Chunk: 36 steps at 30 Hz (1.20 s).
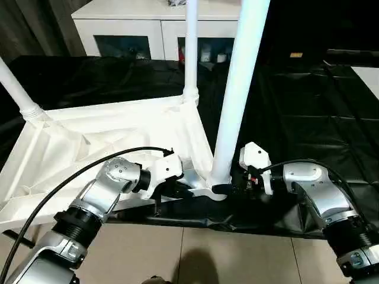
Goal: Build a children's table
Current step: Rotate leg to tighten
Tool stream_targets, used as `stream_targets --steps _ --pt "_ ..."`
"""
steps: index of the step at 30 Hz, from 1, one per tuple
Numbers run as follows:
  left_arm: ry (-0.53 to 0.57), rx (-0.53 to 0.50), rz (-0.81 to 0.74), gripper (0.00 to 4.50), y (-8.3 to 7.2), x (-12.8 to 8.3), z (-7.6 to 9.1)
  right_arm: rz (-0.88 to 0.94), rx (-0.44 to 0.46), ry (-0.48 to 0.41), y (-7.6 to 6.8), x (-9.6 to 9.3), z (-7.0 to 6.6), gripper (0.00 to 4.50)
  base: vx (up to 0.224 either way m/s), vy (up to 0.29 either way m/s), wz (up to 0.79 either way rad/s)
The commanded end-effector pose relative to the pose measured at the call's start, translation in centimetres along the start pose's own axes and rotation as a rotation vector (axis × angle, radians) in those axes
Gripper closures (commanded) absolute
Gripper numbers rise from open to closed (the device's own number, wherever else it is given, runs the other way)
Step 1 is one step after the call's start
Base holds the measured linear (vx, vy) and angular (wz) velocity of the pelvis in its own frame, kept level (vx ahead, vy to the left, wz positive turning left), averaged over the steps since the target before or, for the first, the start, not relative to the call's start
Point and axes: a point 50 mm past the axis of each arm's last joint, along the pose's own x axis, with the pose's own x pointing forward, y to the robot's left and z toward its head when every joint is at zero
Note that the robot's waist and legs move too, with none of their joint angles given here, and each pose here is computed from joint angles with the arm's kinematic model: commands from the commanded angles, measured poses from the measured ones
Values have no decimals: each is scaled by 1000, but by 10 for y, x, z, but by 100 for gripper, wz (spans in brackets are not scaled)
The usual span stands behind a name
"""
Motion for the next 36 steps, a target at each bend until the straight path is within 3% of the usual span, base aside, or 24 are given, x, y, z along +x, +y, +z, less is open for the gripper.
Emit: stream_targets --steps 1,8,13,15,16,19,20,21,22,27,30,33,34,35,36 --pt "36 38 -22 450 0 -3 2 50 -6 33 3 1 -4 194 0 0 0" --pt "51 30 -20 450 1 -4 0 68 1 40 6 2 -7 194 0 0 0" --pt "48 -13 86 450 10 -1 1 -100 60 34 -4 10 -9 195 0 0 0" --pt "48 -38 178 450 18 5 3 -254 107 35 -12 17 -11 196 0 0 0" --pt "40 -74 270 450 27 10 7 -371 176 19 -16 25 -11 196 0 0 0" --pt "28 -107 326 450 33 15 11 -466 224 9 -18 31 -11 196 0 0 0" --pt "-5 -156 388 450 38 22 16 -584 313 -9 -20 38 -13 196 0 0 0" --pt "-12 -165 398 450 39 23 17 -605 327 -11 -21 39 -13 196 0 0 0" --pt "-42 -226 452 450 43 31 22 -704 399 -13 -22 45 -16 196 0 0 0" --pt "-42 -313 578 450 51 46 27 -924 488 20 -23 57 -22 196 0 0 0" --pt "-31 -344 686 450 56 53 29 -1046 527 29 -23 71 -17 196 0 0 0" --pt "-29 -320 707 450 59 53 30 -1008 518 17 -23 83 -8 196 0 0 0" --pt "-40 -309 692 450 59 52 31 -950 547 -47 -22 86 -3 161 0 0 0" --pt "-40 -309 691 450 59 52 31 -950 547 -49 -22 86 -3 140 0 0 0" --pt "-44 -297 675 450 59 51 31 -941 543 -69 -23 85 0 140 0 0 0"
